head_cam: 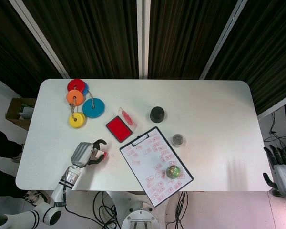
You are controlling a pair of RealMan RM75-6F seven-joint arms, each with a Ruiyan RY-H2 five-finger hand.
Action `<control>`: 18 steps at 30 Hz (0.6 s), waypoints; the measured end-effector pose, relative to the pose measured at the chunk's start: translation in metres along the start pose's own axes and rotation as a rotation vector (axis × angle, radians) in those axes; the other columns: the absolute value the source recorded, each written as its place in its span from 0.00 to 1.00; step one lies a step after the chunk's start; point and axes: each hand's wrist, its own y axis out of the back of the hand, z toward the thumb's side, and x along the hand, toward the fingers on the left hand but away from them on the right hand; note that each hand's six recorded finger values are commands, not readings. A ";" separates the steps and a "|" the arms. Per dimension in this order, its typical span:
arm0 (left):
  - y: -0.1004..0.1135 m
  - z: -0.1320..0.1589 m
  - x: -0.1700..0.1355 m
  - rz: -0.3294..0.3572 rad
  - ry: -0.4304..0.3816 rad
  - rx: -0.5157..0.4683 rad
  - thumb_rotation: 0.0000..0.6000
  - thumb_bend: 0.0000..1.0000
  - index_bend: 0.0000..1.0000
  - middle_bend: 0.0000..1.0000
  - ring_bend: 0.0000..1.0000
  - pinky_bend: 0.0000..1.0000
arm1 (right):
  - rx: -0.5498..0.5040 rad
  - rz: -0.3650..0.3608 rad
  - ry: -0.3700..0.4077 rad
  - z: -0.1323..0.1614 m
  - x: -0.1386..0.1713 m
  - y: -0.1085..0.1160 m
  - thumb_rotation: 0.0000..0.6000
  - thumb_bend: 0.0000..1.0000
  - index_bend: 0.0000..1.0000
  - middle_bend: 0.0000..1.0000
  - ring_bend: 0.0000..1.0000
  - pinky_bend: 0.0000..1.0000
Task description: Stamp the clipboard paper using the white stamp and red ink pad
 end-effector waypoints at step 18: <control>0.005 0.013 -0.002 0.011 -0.067 0.182 1.00 0.30 0.31 0.49 1.00 1.00 | -0.006 -0.005 0.000 -0.001 -0.001 0.001 1.00 0.27 0.00 0.00 0.00 0.00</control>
